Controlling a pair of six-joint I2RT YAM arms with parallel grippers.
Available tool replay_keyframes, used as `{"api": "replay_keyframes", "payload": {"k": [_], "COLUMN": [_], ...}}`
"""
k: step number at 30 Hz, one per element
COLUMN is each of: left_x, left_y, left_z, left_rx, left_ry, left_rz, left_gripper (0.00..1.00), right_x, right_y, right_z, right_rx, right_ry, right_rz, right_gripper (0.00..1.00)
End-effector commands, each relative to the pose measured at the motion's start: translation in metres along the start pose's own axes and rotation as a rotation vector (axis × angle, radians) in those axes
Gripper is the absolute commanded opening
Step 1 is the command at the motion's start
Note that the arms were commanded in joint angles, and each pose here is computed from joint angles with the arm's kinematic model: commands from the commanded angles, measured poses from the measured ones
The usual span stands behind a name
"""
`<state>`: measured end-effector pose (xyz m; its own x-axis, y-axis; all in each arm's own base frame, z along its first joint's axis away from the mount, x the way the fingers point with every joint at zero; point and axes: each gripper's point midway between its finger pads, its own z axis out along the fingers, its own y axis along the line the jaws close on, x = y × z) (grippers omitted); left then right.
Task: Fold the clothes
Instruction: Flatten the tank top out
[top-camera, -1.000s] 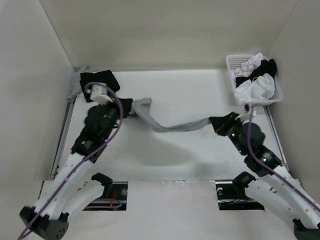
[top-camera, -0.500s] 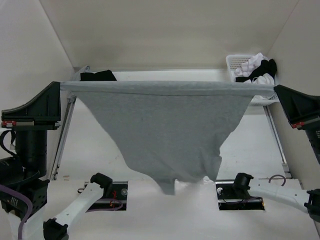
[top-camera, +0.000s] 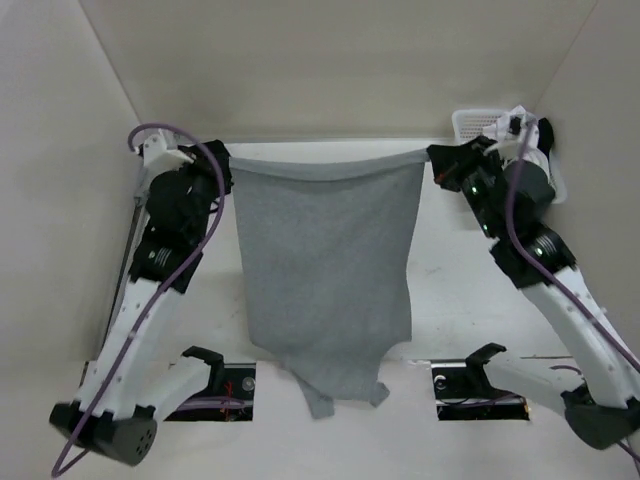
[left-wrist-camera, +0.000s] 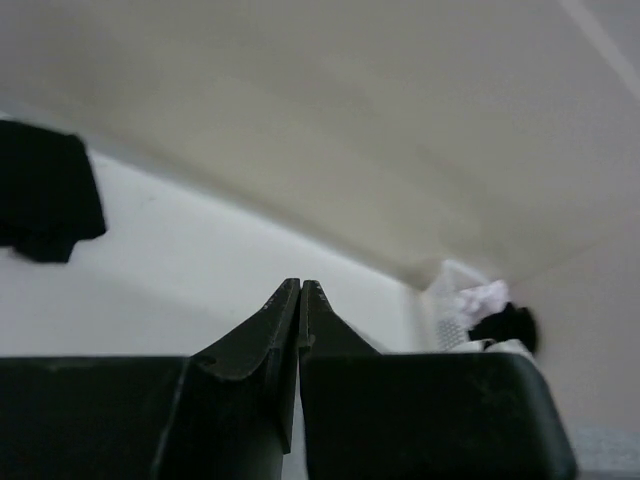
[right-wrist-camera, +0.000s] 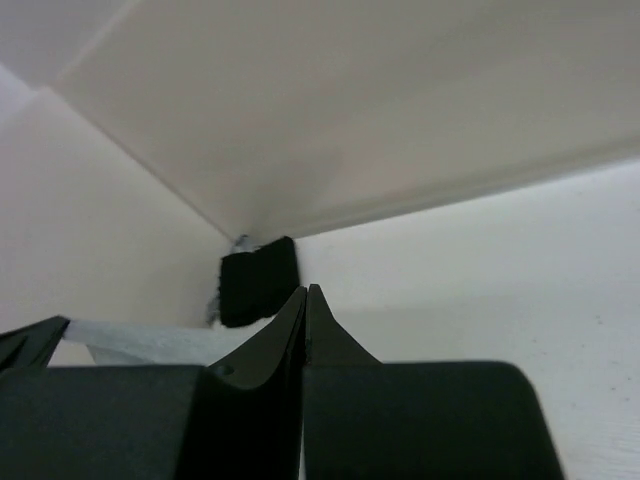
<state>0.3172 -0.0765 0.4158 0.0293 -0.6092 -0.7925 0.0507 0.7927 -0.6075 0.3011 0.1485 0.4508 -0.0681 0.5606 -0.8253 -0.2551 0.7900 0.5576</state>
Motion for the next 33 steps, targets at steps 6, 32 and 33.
{"api": "replay_keyframes", "payload": {"k": [6, 32, 33], "left_x": [-0.072, 0.085, 0.103], "left_y": [-0.026, 0.097, 0.111], "left_z": [0.103, -0.054, -0.065], "left_rx": [0.001, -0.115, -0.133], "left_ry": [-0.157, 0.050, 0.091], "left_rz": [-0.047, -0.027, -0.029], "left_gripper": [0.00, 0.00, 0.00], "right_x": [-0.056, 0.141, 0.165], "right_y": [0.003, -0.064, -0.073], "right_z": [0.123, -0.057, -0.068], "right_rx": [-0.060, -0.039, -0.026], "right_ry": [-0.016, 0.224, 0.275], "right_rz": [0.090, 0.138, 0.149], "right_gripper": [0.00, 0.00, 0.00]}}
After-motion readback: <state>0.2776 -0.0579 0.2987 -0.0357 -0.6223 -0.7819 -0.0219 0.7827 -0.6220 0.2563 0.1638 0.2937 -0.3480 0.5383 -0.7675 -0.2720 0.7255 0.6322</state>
